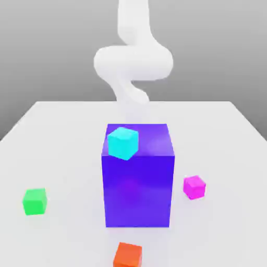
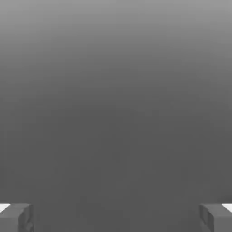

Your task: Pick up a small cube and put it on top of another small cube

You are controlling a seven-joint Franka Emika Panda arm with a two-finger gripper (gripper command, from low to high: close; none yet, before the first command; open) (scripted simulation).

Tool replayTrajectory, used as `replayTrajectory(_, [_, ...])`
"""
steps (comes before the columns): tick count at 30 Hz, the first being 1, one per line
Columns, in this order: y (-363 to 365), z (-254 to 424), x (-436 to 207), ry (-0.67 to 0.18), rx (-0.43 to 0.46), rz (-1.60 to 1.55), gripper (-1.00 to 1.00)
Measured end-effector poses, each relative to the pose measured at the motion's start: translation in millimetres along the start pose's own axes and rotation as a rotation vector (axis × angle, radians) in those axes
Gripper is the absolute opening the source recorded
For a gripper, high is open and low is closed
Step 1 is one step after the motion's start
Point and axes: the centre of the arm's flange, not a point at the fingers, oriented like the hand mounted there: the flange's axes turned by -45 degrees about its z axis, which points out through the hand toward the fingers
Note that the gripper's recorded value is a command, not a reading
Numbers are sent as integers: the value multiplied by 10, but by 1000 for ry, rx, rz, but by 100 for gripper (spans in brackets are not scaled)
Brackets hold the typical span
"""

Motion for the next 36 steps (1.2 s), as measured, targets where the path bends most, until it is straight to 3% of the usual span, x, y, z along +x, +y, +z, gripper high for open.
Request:
replayTrajectory(13, [-1315,2087,-1410,-282,284,-816,0])
replayTrajectory(26, [-2060,2738,-3714,-458,661,-1622,0])
replayTrajectory(35, [-2113,3175,-4234,-463,693,-1669,0])
replayTrajectory(36, [-2110,3209,-4275,-465,690,-1670,-100])
